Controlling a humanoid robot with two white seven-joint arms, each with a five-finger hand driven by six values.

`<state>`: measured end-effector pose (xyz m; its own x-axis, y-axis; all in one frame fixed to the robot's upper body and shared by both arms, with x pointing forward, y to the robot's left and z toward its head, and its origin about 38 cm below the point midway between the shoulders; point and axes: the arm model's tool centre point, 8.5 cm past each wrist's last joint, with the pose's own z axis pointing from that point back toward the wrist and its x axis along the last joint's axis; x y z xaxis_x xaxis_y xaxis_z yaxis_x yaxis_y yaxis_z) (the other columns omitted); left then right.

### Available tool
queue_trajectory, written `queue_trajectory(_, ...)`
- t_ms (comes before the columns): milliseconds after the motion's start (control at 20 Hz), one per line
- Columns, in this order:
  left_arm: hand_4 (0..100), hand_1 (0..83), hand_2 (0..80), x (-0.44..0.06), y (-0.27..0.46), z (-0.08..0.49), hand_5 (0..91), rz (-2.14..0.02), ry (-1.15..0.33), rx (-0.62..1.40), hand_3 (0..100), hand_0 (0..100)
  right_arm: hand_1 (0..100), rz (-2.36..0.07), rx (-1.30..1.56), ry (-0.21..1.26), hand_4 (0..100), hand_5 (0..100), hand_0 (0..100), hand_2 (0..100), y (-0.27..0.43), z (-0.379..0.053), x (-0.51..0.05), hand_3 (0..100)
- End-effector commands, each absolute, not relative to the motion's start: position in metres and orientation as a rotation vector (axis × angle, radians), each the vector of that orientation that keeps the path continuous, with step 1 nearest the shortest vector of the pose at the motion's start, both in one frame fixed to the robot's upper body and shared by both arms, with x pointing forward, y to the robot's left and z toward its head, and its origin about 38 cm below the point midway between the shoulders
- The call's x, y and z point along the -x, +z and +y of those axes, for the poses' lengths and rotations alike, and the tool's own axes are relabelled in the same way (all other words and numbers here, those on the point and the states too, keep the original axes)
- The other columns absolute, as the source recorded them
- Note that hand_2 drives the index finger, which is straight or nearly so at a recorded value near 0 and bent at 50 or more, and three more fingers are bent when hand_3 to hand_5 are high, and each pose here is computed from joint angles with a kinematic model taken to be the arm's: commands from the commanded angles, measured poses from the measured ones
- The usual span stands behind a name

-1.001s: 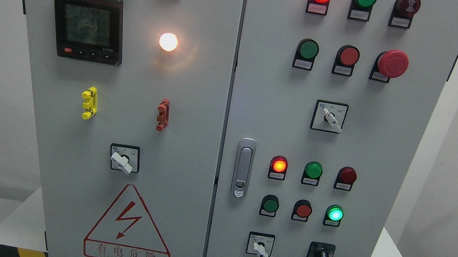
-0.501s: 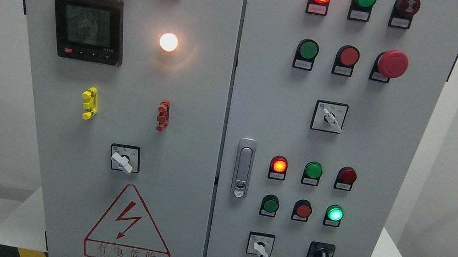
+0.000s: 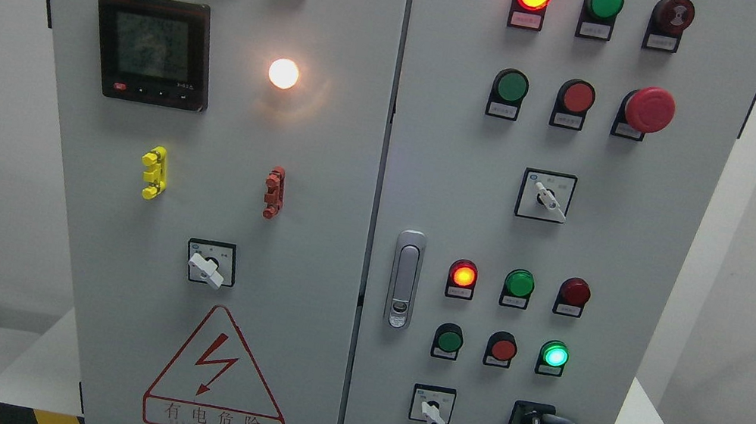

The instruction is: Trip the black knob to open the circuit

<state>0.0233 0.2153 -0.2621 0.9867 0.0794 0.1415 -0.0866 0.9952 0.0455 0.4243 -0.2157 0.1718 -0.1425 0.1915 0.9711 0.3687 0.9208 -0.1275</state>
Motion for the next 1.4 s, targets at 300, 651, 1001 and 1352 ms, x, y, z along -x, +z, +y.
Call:
queue_trajectory(300, 0, 38.9, 0.0, -0.023, -0.262, 0.215, 0.0, -0.139, 0.053, -0.048, 0, 12, 89, -1.710, 0.451, -0.168, 80, 91, 42, 44, 0.165, -0.227, -0.418, 78)
queue_trajectory(651, 0, 38.9, 0.0, -0.024, -0.262, 0.215, 0.0, -0.141, 0.053, -0.048, 0, 12, 90, -1.762, 0.462, -0.158, 72, 79, 45, 41, 0.160, -0.235, -0.404, 73)
queue_trajectory(1001, 0, 38.9, 0.0, -0.023, -0.262, 0.215, 0.0, -0.139, 0.053, -0.048, 0, 12, 76, -1.839, 0.414, -0.108, 53, 53, 43, 31, 0.146, -0.236, -0.380, 55)
queue_trajectory(1352, 0, 38.9, 0.0, -0.023, -0.262, 0.215, 0.0, -0.139, 0.053, -0.048, 0, 12, 55, -1.962, 0.242, 0.043, 26, 25, 31, 15, 0.134, -0.221, -0.348, 30)
